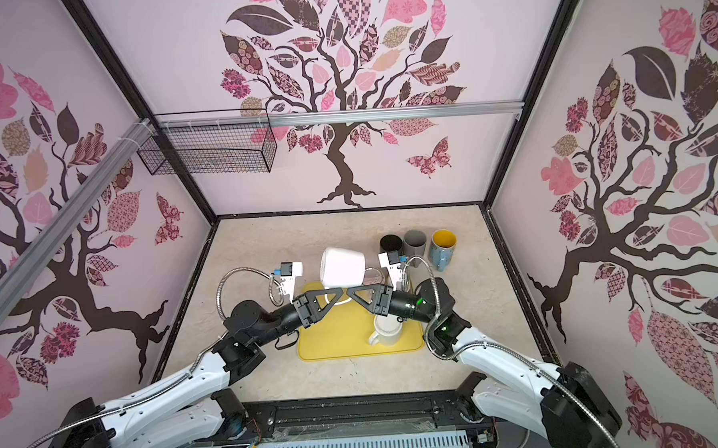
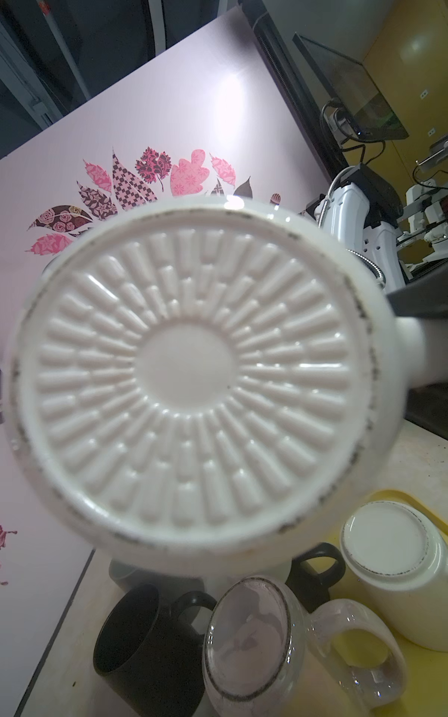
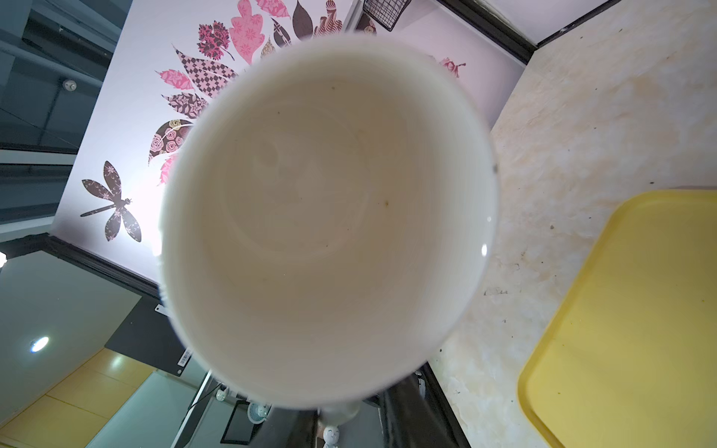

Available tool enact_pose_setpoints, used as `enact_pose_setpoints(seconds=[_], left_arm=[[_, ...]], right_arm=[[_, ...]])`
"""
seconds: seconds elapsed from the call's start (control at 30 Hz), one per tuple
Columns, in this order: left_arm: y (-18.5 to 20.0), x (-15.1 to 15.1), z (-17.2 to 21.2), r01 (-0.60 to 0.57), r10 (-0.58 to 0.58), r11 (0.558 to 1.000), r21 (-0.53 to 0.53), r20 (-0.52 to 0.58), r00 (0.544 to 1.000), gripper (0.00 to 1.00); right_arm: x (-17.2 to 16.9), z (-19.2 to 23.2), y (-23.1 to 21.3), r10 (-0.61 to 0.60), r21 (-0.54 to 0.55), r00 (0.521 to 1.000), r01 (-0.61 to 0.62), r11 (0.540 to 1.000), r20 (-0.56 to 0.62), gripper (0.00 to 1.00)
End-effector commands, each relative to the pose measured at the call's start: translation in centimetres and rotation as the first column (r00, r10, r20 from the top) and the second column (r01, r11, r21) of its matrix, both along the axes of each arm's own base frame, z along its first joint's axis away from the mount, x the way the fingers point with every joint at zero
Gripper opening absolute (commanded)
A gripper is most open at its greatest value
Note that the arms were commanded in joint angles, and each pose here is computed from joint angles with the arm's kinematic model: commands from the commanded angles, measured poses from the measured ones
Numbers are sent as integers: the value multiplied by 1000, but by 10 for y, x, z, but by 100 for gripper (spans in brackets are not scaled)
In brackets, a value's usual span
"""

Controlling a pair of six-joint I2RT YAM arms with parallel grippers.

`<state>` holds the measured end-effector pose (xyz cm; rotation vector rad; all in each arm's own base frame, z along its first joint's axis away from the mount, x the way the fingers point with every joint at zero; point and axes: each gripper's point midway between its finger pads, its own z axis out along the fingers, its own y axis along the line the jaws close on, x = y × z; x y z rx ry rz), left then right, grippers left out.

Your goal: Turn the mug right side up

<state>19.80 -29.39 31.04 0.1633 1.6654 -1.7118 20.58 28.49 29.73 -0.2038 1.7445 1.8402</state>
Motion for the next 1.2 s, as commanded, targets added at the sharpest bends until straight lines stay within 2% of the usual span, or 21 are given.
enact_pose_setpoints(seconds=[0.0, 0.2, 0.27, 0.3, 0.47, 0.5, 0.6, 0.67, 0.97, 1.17], left_arm=[[4, -8, 23, 24, -16, 997, -80, 94, 995, 0], [-1, -7, 17, 37, -32, 997, -70, 81, 996, 0], [-1, -6, 15, 38, -33, 997, -68, 76, 997, 0], [-2, -6, 13, 39, -34, 997, -65, 73, 997, 0], [-1, -1, 2, 7, -6, 1000, -26, 47, 999, 0], [0, 0, 1, 0, 0, 1000, -21, 43, 999, 3], [1, 1, -2, -11, 11, 1000, 3, 33, 999, 23], [3, 2, -3, -22, 21, 999, 25, 31, 999, 28], [8, 3, -4, -41, 39, 998, 42, 43, 998, 30], [9, 7, -13, -55, 53, 997, 60, 31, 998, 25]], right_arm=[[0, 34, 2, 6, 72, 998, -11, 997, 64, 25], [-1, 38, 2, 11, 81, 997, -17, 997, 73, 18], [0, 37, 3, 11, 81, 997, -17, 997, 73, 8], [0, 37, 3, 12, 80, 997, -18, 997, 71, 0], [1, 35, 1, -5, 78, 997, 0, 997, 72, 0], [1, 36, 0, -7, 76, 997, 1, 997, 78, 0], [1, 34, -1, -23, 57, 996, 18, 998, 85, 0], [2, 33, -3, -35, 45, 995, 31, 999, 89, 0], [0, 29, -5, -47, 22, 994, 45, 999, 98, 0], [-3, 35, -8, -49, 26, 992, 46, 999, 120, 0]])
